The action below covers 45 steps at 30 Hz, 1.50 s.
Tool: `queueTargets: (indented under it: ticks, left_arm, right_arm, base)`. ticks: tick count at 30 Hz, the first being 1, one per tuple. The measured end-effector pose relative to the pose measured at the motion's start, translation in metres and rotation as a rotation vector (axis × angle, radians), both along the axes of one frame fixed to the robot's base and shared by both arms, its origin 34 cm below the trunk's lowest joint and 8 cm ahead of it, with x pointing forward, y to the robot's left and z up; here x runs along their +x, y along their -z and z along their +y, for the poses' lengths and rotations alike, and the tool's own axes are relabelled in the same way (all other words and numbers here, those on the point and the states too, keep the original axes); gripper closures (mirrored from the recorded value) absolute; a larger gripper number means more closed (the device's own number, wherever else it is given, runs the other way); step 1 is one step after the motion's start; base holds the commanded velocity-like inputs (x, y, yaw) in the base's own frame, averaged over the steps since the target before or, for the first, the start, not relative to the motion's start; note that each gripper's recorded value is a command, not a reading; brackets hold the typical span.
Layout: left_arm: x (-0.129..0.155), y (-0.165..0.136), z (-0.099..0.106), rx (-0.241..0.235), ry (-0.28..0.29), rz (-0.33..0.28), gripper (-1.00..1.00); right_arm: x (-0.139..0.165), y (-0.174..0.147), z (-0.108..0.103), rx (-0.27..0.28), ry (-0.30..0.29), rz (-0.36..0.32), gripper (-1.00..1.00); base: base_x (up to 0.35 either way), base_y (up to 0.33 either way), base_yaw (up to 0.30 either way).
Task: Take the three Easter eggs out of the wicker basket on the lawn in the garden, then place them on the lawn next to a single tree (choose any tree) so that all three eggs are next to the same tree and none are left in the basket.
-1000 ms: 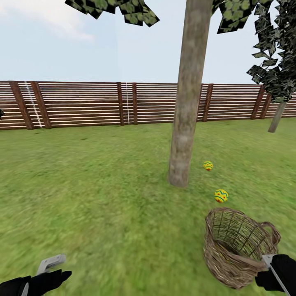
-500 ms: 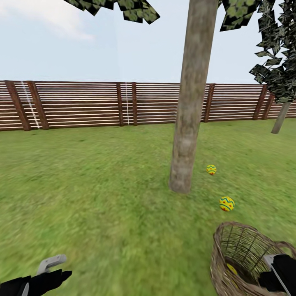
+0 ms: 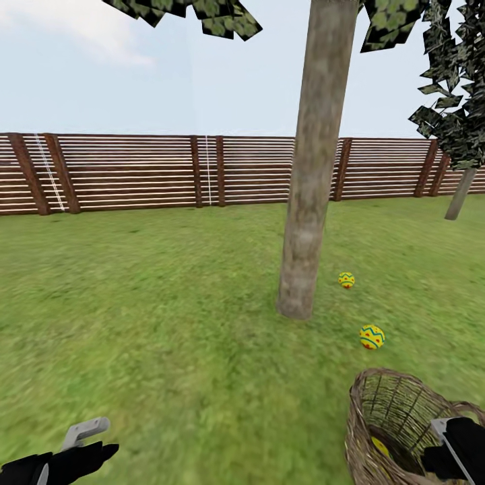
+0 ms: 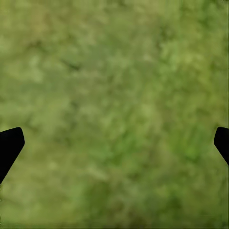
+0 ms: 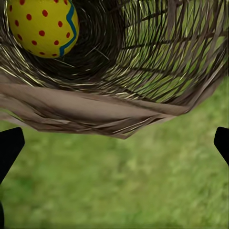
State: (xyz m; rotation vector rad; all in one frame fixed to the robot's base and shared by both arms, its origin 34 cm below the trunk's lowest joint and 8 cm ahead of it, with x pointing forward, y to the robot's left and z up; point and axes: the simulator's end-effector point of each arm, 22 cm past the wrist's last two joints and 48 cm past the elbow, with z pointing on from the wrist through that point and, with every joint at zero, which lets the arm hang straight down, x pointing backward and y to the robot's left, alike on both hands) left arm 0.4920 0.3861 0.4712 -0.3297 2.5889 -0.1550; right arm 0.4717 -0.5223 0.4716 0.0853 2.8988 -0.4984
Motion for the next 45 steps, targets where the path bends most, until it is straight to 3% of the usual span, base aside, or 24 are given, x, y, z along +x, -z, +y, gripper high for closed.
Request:
queueTargets:
  ticks: [19, 24, 26, 33, 45]
  left_arm:
    - [0.009, -0.042, -0.001, -0.009, -0.005, -0.006, -1.00]
    - [0.011, -0.052, -0.002, -0.014, -0.006, -0.006, -1.00]
    - [0.012, -0.056, -0.002, -0.014, -0.006, -0.006, -1.00]
    - [0.014, -0.070, -0.002, -0.015, -0.007, -0.006, -1.00]
    - [0.014, -0.074, -0.001, -0.011, -0.018, -0.006, -1.00]
  right_arm:
    - [0.008, -0.038, 0.005, 0.012, 0.000, 0.000, -1.00]
    - [0.011, -0.041, 0.030, 0.131, -0.027, -0.001, -1.00]
    - [0.012, -0.045, 0.034, 0.152, -0.034, 0.001, -1.00]
    - [0.011, -0.059, 0.027, 0.095, -0.067, 0.033, -1.00]
    - [0.011, -0.064, 0.025, 0.087, -0.069, 0.034, -1.00]
  base:
    - [0.000, 0.000, 0.000]
    - [0.000, 0.000, 0.000]
    - [0.000, 0.000, 0.000]
    - [0.000, 0.000, 0.000]
    - [0.272, 0.000, 0.000]
